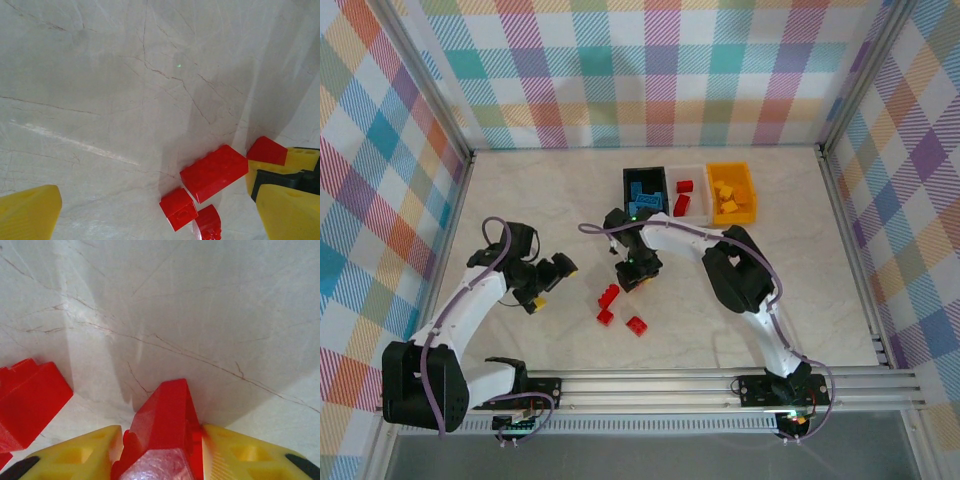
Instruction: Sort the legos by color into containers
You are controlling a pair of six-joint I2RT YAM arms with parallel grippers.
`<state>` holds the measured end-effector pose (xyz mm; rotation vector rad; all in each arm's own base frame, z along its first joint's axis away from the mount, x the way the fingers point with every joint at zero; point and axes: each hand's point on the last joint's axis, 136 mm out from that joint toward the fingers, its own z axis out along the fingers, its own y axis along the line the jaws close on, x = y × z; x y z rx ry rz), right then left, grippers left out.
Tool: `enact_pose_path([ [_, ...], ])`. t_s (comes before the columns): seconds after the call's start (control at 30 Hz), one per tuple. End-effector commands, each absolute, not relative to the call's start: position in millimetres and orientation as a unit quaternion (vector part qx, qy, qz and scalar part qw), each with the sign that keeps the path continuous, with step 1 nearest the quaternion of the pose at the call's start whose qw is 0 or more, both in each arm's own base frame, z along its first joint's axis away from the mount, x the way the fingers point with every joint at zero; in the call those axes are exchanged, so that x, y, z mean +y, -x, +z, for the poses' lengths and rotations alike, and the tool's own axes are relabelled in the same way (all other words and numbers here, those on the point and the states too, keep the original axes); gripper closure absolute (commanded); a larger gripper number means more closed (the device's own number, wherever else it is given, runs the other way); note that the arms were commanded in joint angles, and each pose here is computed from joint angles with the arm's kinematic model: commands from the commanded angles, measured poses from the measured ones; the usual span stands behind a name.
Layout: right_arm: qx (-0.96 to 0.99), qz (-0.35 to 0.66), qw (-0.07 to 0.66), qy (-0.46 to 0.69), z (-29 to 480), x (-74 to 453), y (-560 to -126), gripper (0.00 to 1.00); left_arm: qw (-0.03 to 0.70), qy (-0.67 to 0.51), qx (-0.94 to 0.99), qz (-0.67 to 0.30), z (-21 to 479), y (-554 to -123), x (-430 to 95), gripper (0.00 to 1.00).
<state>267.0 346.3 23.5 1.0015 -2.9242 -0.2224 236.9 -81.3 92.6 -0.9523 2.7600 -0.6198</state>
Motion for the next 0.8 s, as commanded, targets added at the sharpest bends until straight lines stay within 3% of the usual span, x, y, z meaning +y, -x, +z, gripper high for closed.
enact_pose_path([
  [0.0, -0.941, -0.069, 0.013, -0.332, 25, 351, -272, 0.61, 0.082, 0.328, 0.917, -0.212, 94, -240, -79, 0.0],
  [0.37, -0.951, -0.098, -0.023, -0.292, 64, 349, -297, 0.64, 0.079, 0.323, 0.919, -0.211, 90, -234, -79, 0.0],
  [0.77, -0.967, -0.158, -0.116, -0.161, 144, 308, -393, 0.64, 0.083, 0.291, 0.928, -0.218, 100, -253, -85, 0.0],
])
